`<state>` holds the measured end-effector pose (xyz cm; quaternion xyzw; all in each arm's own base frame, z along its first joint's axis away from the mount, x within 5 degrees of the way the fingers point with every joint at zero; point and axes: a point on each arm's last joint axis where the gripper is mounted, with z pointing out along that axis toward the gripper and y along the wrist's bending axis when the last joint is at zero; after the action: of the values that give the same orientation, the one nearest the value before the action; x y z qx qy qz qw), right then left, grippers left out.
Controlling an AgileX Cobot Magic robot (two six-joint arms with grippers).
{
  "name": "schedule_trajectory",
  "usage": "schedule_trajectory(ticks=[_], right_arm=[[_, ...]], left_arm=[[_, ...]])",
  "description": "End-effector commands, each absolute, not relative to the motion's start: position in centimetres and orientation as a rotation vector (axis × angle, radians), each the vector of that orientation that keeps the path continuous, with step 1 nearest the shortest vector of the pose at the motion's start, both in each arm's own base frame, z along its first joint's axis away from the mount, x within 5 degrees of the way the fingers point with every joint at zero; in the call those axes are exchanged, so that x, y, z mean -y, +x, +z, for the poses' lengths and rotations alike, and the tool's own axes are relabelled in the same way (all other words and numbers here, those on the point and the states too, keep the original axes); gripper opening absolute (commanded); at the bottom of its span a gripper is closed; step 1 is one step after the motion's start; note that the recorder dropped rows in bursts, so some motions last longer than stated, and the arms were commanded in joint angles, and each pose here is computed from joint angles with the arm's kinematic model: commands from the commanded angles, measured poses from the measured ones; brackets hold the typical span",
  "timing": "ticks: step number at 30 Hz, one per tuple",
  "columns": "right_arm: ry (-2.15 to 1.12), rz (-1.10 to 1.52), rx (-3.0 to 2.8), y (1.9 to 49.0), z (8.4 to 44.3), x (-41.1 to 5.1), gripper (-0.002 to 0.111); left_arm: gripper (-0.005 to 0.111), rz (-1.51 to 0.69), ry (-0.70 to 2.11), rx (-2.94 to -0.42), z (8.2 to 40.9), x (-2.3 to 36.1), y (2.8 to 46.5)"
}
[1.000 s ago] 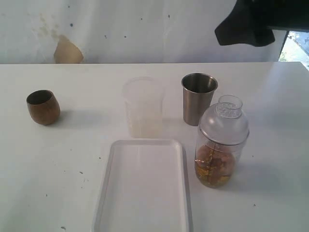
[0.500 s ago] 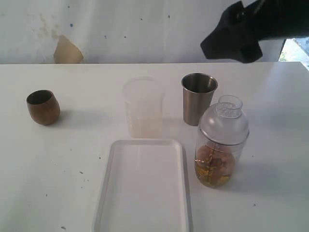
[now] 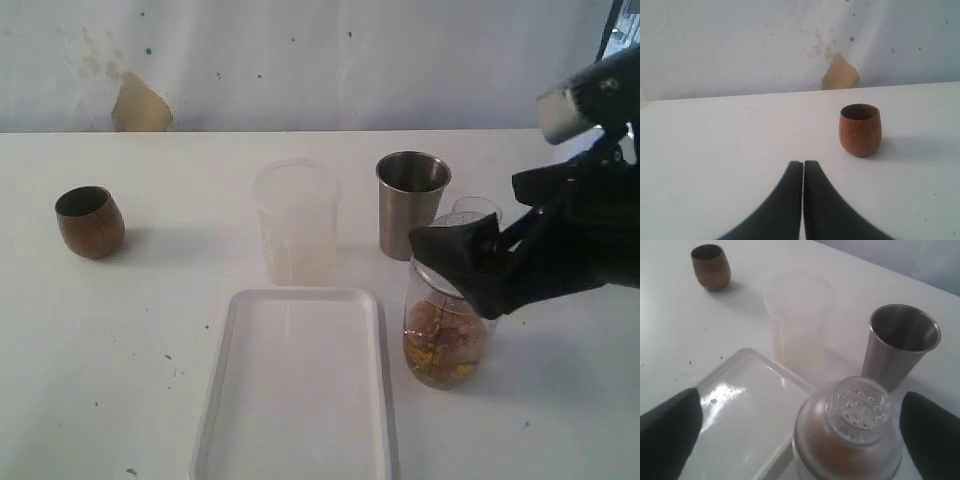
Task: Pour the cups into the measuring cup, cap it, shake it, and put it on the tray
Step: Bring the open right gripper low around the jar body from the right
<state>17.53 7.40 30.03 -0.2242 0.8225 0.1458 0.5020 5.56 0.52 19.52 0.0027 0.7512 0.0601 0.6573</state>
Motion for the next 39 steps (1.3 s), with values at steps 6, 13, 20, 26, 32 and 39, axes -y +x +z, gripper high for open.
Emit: schedule_trajectory(ticks=[6,13,20,26,32,39], right_arm=[[-0.33,0.247,-2.054,15.4,22.5,-5.5,0.105],[-0.464,0.239,-2.02,14.4,21.2,-7.5,0.105],[-0.459,0.131,-2.034,16.9,18.9,-8.3,0.105],[-0.465,0.234,-1.95,18.2,17.9,-9.9,0.105],[-0.505,0.18,-1.955,18.5,16.5,-9.9,0.105],[-0.354,0.093,-1.832,18.0,16.6,-8.1,0.105]], left_arm=[[0.001,0.128,0.002,-1.696,19.4,-0.5,5.6],[0.001,0.128,0.002,-1.696,19.4,-0.5,5.6],[0.001,0.128,0.002,-1.696,19.4,-0.5,5.6],[0.001,0.128,0.002,-1.696,19.4,-0.5,5.6],[0.001,0.128,0.002,-1.696,19.4,-0.5,5.6],[0.001,0.128,0.002,-1.696,19.4,-0.5,5.6]])
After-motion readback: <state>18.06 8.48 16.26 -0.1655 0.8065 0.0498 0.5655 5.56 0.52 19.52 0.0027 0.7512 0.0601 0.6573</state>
